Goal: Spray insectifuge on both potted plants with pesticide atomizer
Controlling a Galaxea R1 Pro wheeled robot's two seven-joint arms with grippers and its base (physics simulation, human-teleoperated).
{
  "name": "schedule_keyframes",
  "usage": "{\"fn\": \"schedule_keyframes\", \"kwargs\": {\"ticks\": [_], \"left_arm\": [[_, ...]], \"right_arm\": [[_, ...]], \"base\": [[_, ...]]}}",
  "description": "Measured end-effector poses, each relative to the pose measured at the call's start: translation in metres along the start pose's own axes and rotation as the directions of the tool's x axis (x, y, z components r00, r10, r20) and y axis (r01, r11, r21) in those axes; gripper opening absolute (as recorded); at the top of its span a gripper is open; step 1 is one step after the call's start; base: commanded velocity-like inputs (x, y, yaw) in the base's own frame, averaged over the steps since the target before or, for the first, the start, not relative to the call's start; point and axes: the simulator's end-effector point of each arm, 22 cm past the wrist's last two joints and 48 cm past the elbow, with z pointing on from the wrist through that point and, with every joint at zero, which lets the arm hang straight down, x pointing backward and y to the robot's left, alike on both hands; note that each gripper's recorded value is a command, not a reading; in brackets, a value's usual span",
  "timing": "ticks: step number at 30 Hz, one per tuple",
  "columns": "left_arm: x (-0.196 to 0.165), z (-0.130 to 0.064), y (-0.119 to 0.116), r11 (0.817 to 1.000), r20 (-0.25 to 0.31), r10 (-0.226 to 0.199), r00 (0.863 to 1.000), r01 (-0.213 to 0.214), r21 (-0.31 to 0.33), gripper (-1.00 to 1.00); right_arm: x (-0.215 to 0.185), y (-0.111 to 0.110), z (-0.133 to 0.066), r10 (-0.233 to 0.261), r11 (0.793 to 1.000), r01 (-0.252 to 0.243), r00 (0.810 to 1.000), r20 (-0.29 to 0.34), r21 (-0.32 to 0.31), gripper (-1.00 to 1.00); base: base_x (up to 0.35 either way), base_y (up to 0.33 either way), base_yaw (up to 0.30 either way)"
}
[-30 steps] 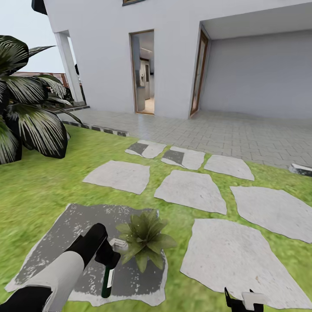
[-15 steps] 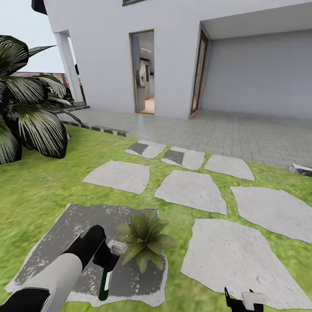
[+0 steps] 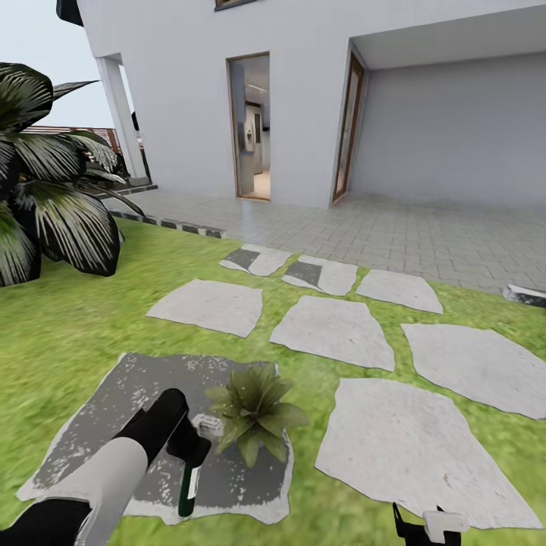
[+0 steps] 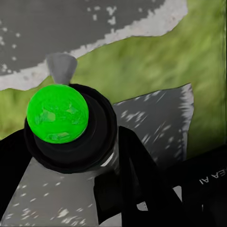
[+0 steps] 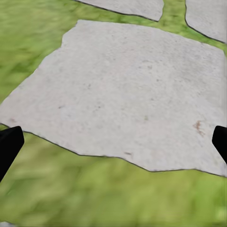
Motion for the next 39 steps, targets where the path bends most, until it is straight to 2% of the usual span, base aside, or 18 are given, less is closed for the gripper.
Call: {"fn": "schedule_keyframes", "kwargs": {"ticks": [5, 7, 14, 16, 19, 27, 36, 39], "left_arm": [[-0.040, -0.032, 0.003, 1.000, 0.062, 0.013, 0.998, -0.012, -0.017, -1.00], [-0.045, -0.037, 0.005, 1.000, 0.067, 0.011, 0.998, -0.010, -0.022, -1.00], [-0.033, -0.029, 0.010, 1.000, 0.045, 0.009, 0.999, -0.008, -0.027, -1.00], [-0.016, -0.016, 0.011, 1.000, 0.002, -0.001, 1.000, 0.001, -0.017, -1.00], [-0.004, -0.008, 0.011, 1.000, -0.027, -0.007, 1.000, 0.007, -0.011, -1.00], [-0.016, -0.015, 0.006, 1.000, -0.009, -0.006, 1.000, 0.006, -0.005, -1.00], [-0.019, -0.017, 0.003, 1.000, -0.005, -0.005, 1.000, 0.005, -0.002, -1.00], [-0.028, -0.025, 0.005, 1.000, 0.011, -0.004, 1.000, 0.004, -0.008, -1.00]], "right_arm": [[0.000, 0.000, 0.000, 0.000, 1.000, 0.000, 1.000, 0.000, 0.000, 1.00], [0.000, 0.000, 0.000, 0.000, 1.000, 0.000, 1.000, 0.000, 0.000, 1.00], [0.000, 0.000, 0.000, 0.000, 1.000, 0.000, 1.000, 0.000, 0.000, 1.00], [0.000, 0.000, 0.000, 0.000, 1.000, 0.000, 1.000, 0.000, 0.000, 1.00], [0.000, 0.000, 0.000, 0.000, 1.000, 0.000, 1.000, 0.000, 0.000, 1.00], [0.000, 0.000, 0.000, 0.000, 1.000, 0.000, 1.000, 0.000, 0.000, 1.00], [0.000, 0.001, 0.000, 0.001, 1.000, -0.001, 1.000, 0.000, -0.001, 1.00], [0.000, 0.001, 0.000, 0.001, 1.000, -0.001, 1.000, 0.000, -0.001, 1.00]], "base": [[-0.001, 0.000, 0.000], [0.000, 0.000, 0.000], [0.000, 0.000, 0.000], [0.000, 0.000, 0.000], [0.000, 0.000, 0.000], [-0.002, -0.181, 0.000], [-0.152, -0.206, 0.000], [-0.013, -0.046, 0.000]]}}
